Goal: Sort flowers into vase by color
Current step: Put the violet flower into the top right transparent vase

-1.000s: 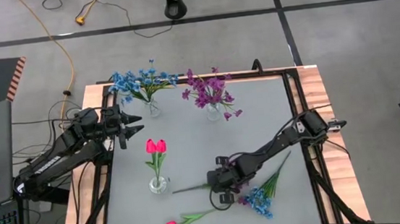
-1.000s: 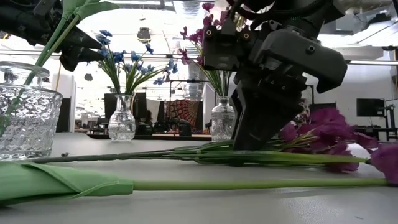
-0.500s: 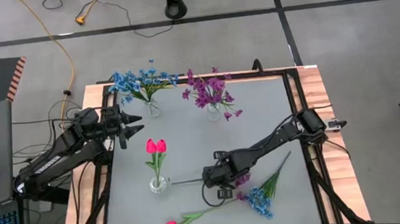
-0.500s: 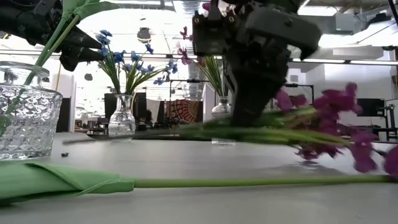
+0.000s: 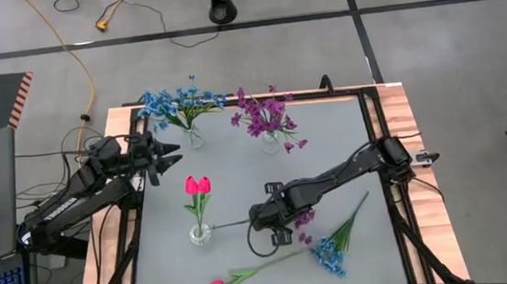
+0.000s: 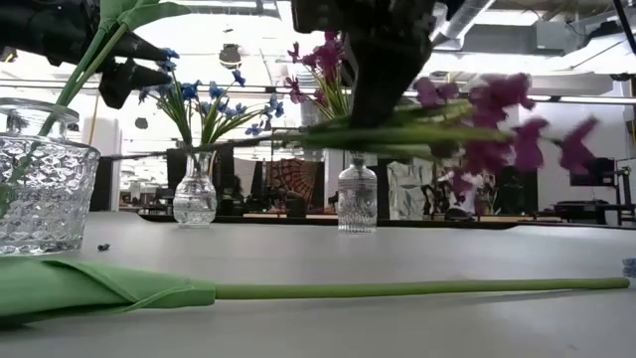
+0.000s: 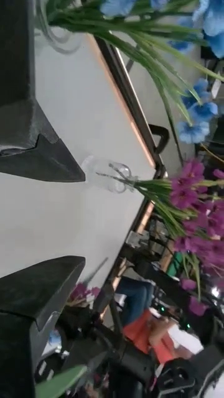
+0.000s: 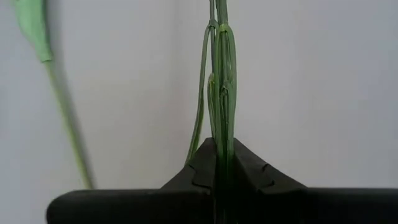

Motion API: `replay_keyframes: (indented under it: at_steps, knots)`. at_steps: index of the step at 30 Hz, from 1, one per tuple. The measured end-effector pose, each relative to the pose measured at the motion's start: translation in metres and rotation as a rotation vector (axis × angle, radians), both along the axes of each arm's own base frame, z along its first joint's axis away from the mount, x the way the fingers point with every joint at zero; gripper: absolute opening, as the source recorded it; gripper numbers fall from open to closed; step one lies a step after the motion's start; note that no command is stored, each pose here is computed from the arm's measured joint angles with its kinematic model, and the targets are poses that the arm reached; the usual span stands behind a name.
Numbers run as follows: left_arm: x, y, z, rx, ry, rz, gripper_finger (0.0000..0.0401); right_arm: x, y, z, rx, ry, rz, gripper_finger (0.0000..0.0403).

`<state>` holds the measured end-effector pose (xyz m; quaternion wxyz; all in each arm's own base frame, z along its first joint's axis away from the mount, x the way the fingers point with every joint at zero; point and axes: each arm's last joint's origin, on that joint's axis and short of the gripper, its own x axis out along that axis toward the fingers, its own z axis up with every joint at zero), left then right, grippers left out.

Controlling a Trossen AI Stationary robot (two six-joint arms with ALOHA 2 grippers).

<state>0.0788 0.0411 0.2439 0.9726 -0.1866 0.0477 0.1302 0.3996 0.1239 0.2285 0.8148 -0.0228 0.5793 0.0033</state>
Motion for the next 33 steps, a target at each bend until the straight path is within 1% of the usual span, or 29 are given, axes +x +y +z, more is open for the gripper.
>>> replay_keyframes:
  at_steps: [7, 13, 20, 25, 33]
  knots:
    - [0.001, -0.002, 0.004, -0.011, -0.044, -0.083, 0.0192, 0.002, -0.013, 0.022, -0.11, -0.007, -0.037, 0.0054]
    - [0.005, -0.003, 0.002, -0.034, -0.025, -0.141, 0.0192, 0.009, -0.025, 0.037, -0.143, -0.055, -0.052, 0.0054]
    - [0.026, -0.004, -0.006, -0.114, 0.061, -0.221, 0.0192, 0.014, -0.043, 0.042, -0.172, -0.062, -0.024, 0.0054]
    - [0.043, -0.003, -0.005, -0.147, 0.048, -0.269, 0.0192, 0.015, -0.048, 0.042, -0.198, -0.058, 0.024, 0.0054]
    - [0.067, -0.005, -0.011, -0.161, 0.069, -0.329, 0.0192, 0.017, -0.05, 0.043, -0.223, -0.075, 0.02, 0.0054]
